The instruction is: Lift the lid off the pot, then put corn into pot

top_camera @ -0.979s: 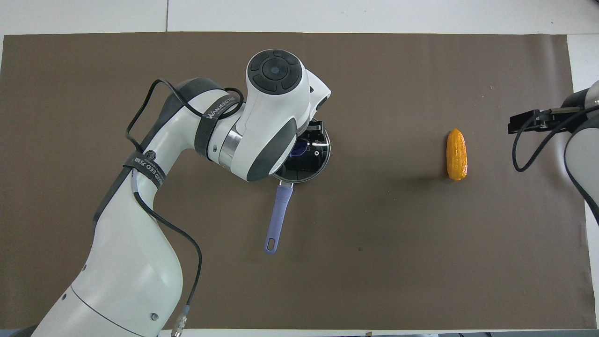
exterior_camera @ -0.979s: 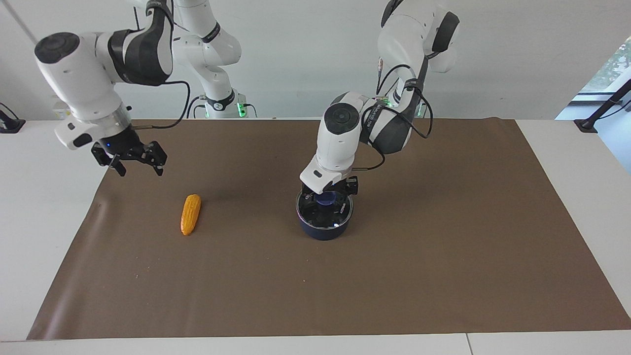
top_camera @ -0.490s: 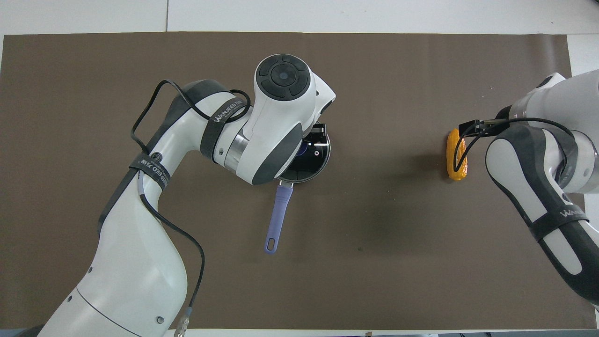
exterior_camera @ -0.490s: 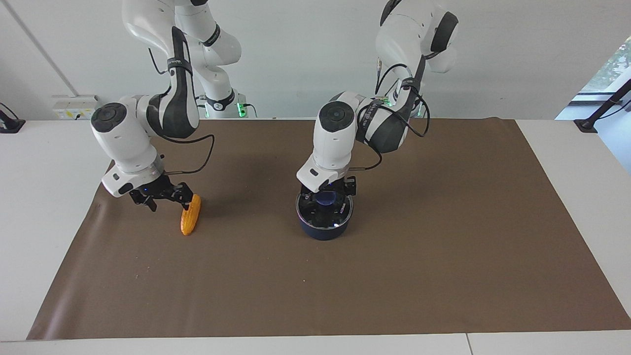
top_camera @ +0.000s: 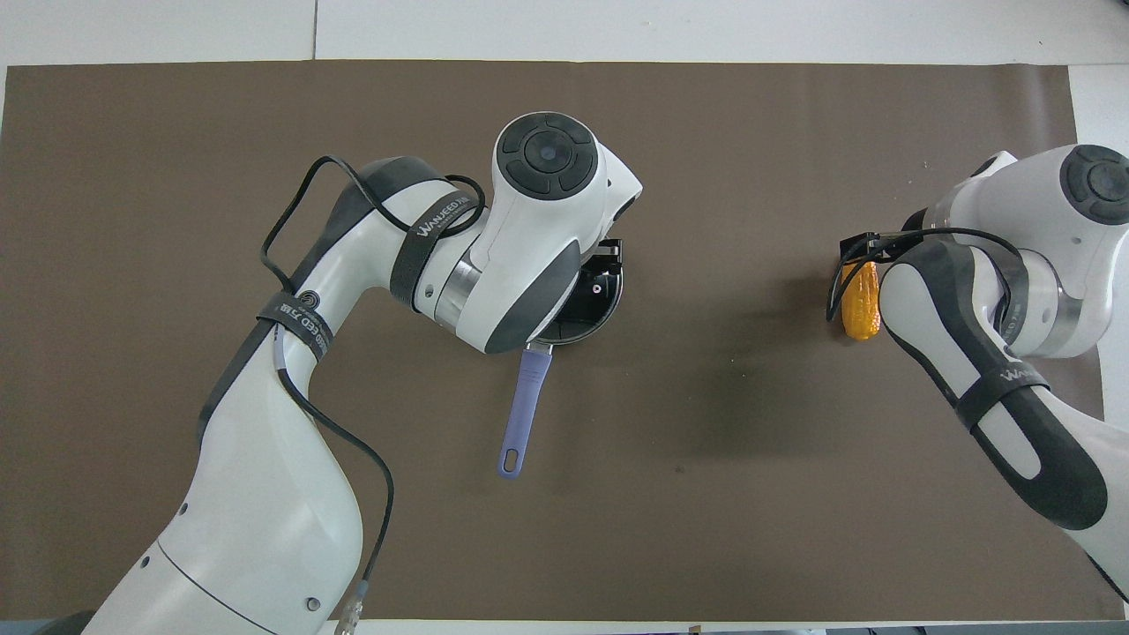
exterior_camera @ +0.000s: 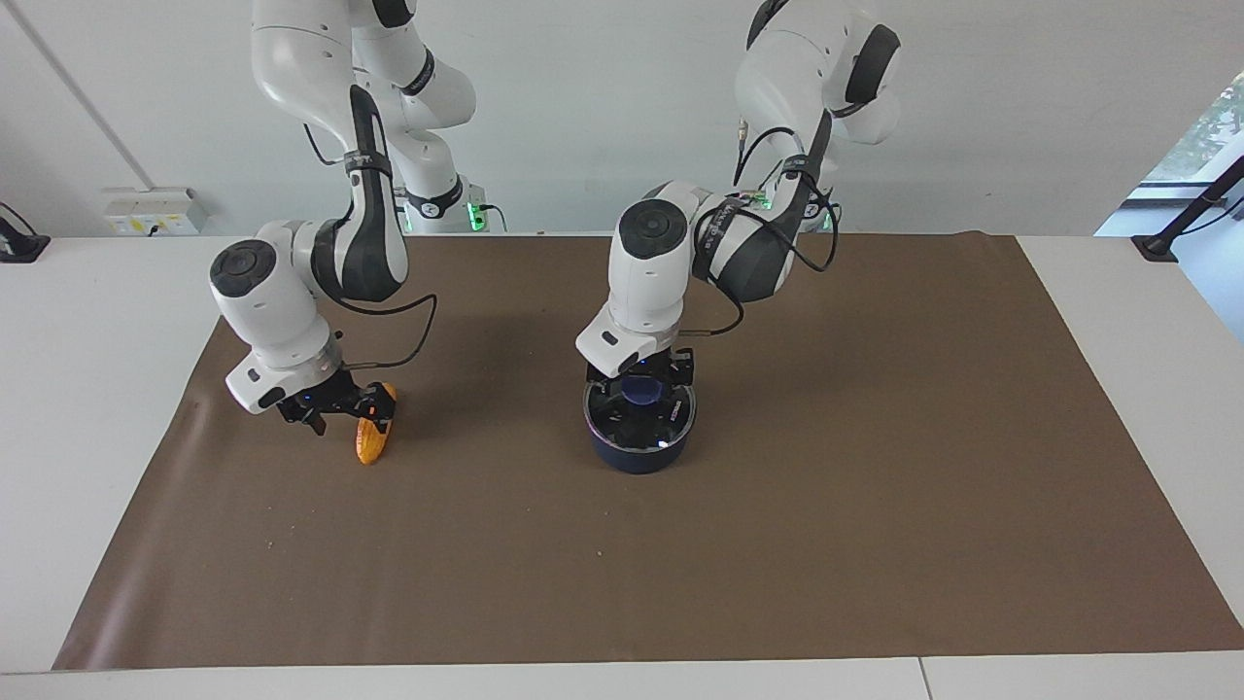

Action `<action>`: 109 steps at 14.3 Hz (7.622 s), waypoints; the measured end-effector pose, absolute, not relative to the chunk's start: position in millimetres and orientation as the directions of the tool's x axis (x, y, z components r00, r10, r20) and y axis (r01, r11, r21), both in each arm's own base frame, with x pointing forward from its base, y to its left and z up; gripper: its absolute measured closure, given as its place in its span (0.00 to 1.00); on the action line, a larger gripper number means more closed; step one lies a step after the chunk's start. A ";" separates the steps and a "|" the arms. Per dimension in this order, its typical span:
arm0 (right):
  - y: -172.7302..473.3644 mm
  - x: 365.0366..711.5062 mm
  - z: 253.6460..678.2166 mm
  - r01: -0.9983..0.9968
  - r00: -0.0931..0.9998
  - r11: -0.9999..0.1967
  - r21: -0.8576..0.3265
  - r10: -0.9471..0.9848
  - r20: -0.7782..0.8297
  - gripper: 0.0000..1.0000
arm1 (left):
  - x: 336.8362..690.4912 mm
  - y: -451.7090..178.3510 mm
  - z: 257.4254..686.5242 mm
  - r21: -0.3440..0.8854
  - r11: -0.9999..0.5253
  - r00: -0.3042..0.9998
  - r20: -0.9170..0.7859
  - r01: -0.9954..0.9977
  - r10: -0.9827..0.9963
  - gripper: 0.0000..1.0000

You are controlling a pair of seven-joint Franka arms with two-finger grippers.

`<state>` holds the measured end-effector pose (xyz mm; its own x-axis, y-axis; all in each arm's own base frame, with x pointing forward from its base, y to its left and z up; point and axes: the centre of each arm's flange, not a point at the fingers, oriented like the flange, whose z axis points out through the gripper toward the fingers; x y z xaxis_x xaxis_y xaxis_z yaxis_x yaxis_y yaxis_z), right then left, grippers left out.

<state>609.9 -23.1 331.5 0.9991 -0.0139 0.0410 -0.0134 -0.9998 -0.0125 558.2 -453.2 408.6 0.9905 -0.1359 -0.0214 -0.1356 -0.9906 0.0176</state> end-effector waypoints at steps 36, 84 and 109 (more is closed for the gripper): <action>252.5 643.3 460.1 -0.087 0.996 -0.994 -0.066 -0.086 -0.012 0.61 | 657.4 -36.1 497.6 0.030 -0.999 0.994 -0.107 -0.036 -0.039 0.33; -56.5 564.0 587.9 -0.073 0.995 -0.997 0.016 -0.074 -0.069 0.00 | 594.1 -35.1 542.2 -0.012 -0.995 0.994 -0.041 -0.100 -0.099 0.00; -85.9 554.8 597.5 -0.088 0.996 -0.996 0.014 -0.088 -0.023 0.00 | 530.9 -46.8 593.0 0.005 -0.997 0.996 -0.044 -0.081 -0.081 0.00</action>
<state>554.8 -85.9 597.5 0.9959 -0.0879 -0.0231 -0.0876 -0.9961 0.0136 530.9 -46.8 593.0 0.9958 -0.0807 -0.0443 -0.0806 -0.9967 0.0045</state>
